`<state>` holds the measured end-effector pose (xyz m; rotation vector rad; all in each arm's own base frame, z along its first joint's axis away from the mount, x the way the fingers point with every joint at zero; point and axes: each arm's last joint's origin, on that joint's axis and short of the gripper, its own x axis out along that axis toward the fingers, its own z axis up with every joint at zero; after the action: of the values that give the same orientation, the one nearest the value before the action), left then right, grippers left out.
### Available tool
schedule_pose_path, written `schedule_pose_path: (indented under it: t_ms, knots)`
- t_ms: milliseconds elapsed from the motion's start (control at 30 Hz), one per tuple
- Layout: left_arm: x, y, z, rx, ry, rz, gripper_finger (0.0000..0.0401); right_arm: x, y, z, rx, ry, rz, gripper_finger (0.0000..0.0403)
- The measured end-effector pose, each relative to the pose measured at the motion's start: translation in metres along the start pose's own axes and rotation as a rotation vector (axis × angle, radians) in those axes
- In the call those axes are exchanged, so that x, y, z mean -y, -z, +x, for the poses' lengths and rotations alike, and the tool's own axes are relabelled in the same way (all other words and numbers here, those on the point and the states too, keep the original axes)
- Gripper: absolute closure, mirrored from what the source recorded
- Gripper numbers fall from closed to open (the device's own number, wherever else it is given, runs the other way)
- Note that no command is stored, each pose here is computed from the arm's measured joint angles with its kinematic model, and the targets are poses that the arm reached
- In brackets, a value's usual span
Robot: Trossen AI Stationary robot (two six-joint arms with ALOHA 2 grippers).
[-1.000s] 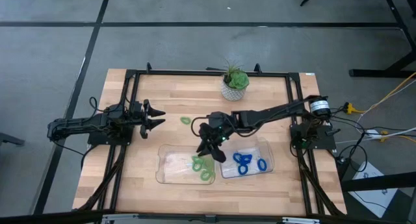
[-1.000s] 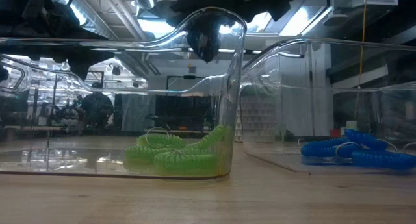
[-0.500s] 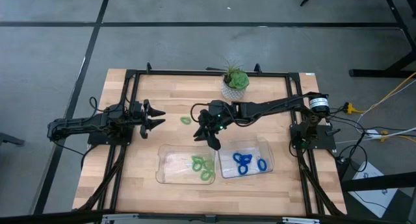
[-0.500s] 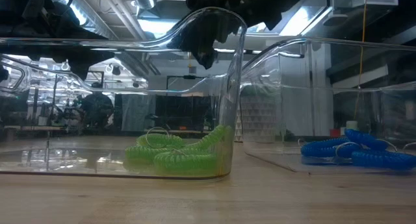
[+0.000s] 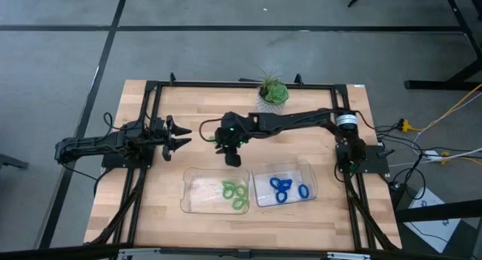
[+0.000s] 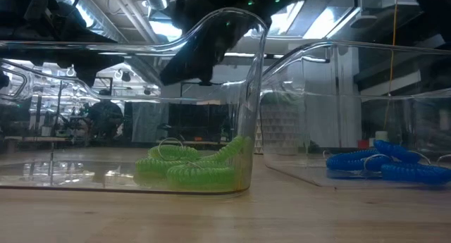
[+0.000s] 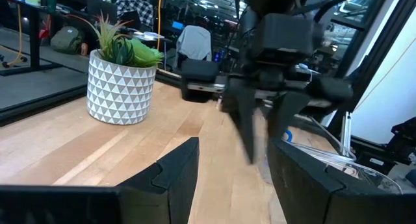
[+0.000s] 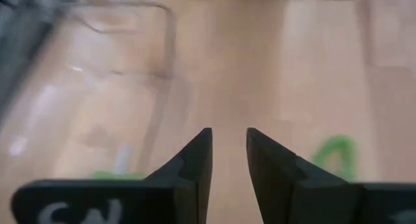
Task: Sort spring keychains
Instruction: Put the green spring keychain into the left transparent bin
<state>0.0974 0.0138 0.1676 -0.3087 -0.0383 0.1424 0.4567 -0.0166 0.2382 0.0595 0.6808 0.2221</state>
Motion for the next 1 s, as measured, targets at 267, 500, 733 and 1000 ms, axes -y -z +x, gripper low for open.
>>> schedule_pose_path:
  t_ms: [267, 500, 733, 1000]
  knots:
    - [0.0, 0.0, 0.0, 0.0, 0.0, 0.0, 0.0223, 0.023, 0.009, 0.023, -0.104, 0.126, -0.066, 0.0308]
    - [0.0, 0.0, 0.0, 0.0, 0.0, 0.0, 0.0223, 0.036, 0.03, 0.042, -0.187, 0.13, -0.034, 0.0308]
    - [0.0, 0.0, 0.0, -0.001, 0.0, 0.0, 0.0223, 0.043, 0.042, 0.056, -0.21, 0.121, -0.123, 0.0308]
    - [0.0, 0.0, 0.0, 0.0, 0.0, 0.0, 0.0223, 0.055, 0.049, 0.062, -0.217, 0.127, -0.18, 0.0308]
